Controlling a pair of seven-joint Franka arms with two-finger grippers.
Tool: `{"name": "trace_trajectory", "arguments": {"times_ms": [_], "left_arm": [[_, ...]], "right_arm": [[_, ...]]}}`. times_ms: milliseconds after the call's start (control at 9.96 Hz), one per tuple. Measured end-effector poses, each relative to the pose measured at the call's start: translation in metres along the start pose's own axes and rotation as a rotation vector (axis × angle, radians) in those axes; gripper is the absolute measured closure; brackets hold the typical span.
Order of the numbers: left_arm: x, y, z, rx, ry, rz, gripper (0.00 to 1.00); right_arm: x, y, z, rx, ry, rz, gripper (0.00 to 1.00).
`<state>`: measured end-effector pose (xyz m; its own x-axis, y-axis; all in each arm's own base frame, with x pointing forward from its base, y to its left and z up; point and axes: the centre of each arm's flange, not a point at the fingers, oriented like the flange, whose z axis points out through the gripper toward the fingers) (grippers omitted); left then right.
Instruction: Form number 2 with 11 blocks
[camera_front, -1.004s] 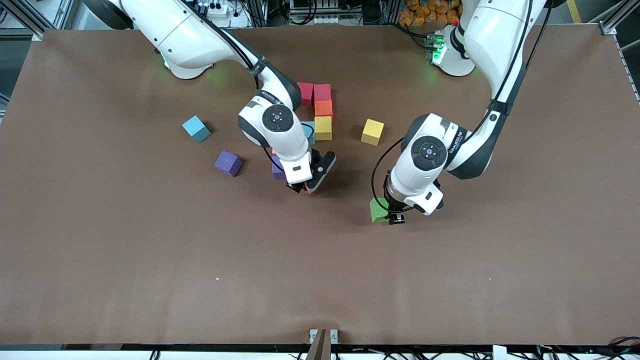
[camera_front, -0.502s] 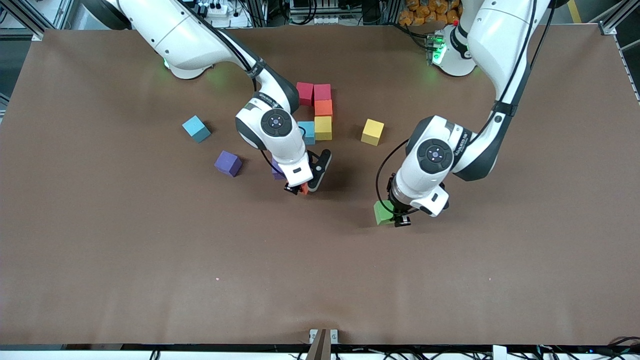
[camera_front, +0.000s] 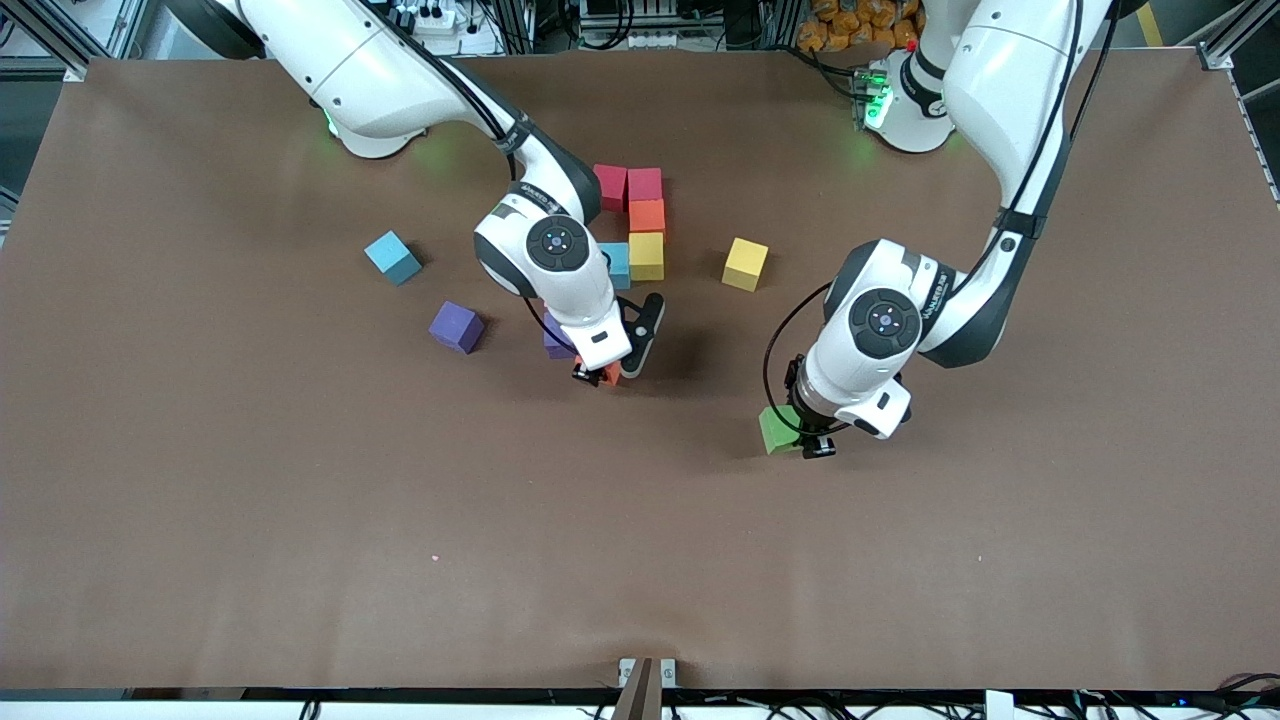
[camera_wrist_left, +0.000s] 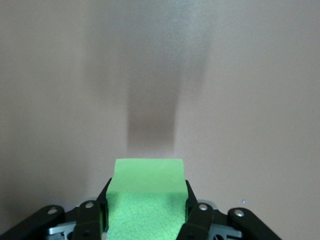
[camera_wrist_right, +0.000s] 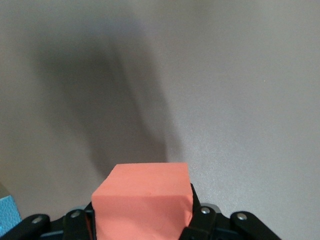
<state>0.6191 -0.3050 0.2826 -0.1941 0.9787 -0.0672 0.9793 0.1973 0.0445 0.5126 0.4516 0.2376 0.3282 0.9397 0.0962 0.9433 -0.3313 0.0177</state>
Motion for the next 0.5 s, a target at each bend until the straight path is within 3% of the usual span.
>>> {"name": "trace_trajectory", "arguments": {"times_ms": [502], "left_arm": [[0.0021, 0.0012, 0.0004, 0.002, 0.0, -0.076, 0.46]], "right_arm": [[0.0023, -0.0069, 0.0017, 0.006, -0.01, -0.056, 0.38]]}}
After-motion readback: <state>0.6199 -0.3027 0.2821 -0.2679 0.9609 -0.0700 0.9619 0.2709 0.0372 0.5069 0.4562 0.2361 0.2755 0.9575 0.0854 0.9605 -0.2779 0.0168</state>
